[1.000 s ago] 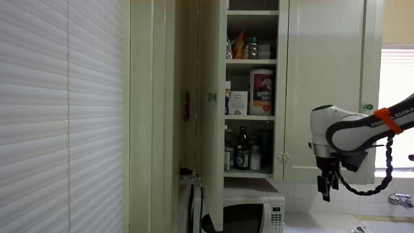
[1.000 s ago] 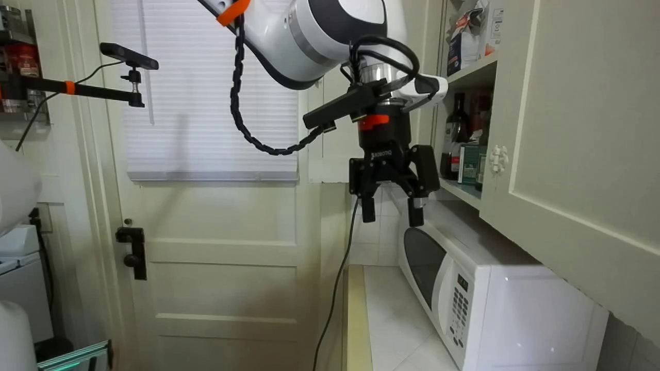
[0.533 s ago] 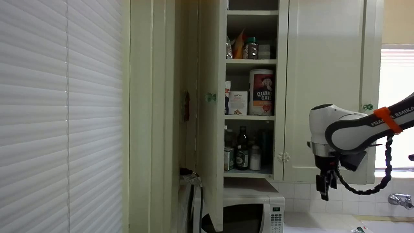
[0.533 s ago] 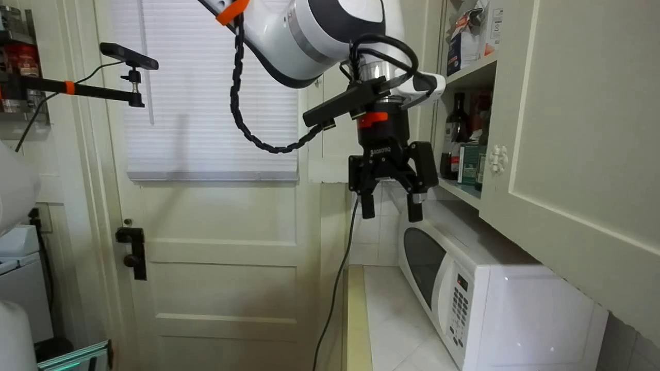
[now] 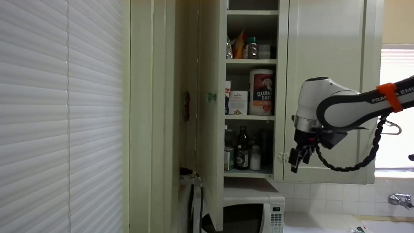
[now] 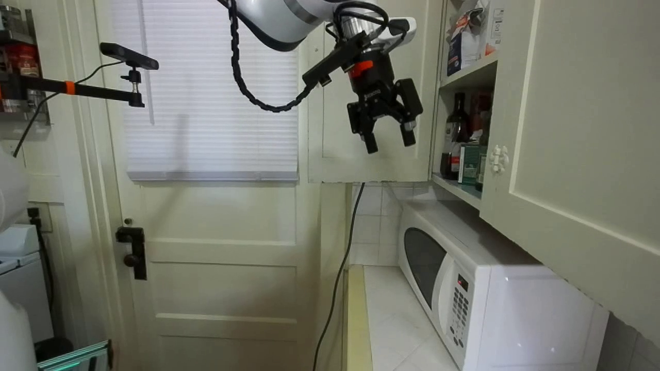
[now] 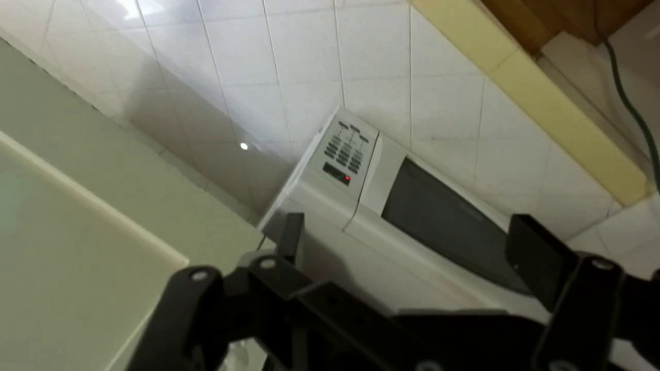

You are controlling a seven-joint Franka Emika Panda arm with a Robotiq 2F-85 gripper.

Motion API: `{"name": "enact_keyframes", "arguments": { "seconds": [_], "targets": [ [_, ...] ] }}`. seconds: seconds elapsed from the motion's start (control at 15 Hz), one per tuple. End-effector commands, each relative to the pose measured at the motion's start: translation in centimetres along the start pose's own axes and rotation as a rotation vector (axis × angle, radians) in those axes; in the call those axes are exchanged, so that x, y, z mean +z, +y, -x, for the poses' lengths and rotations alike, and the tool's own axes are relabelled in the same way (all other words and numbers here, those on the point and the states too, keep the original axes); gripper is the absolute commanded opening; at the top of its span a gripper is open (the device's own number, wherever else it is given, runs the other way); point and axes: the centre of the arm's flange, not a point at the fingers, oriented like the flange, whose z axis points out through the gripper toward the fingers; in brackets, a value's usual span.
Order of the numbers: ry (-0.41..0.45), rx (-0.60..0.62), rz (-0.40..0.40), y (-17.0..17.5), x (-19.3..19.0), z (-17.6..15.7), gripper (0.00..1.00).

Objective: Remove the clear container from the cabinet and put it on the counter.

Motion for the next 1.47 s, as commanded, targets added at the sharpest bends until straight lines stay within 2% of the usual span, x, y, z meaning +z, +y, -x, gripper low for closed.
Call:
{"name": "enact_keyframes", "arguments": {
  "seconds": [0.0,0.33,0.4,0.53,0.87,1.0,1.2,1.4],
  "targets": [
    [0.156,0.131,0.003,-1.2,-1.3,-1.5,1.0],
    [0.392,0.286,-0.057,-2.1,-3.5,-1.8,1.0],
    [0.319,0.228,-0.075,-1.6,-3.6,-2.8,1.0],
    [0.362,0.258,-0.082,-1.7,-4.0,-3.0,1.0],
    [0.367,0.269,-0.082,-1.7,-4.1,-2.8,1.0],
    [0.415,0.267,-0.16,-3.8,-4.5,-4.4,1.0],
    [0.518,0.254,-0.226,-6.6,-5.3,-6.4,1.0],
    [0.609,0.244,-0.216,-8.1,-4.7,-7.9,1.0]
  ]
}}
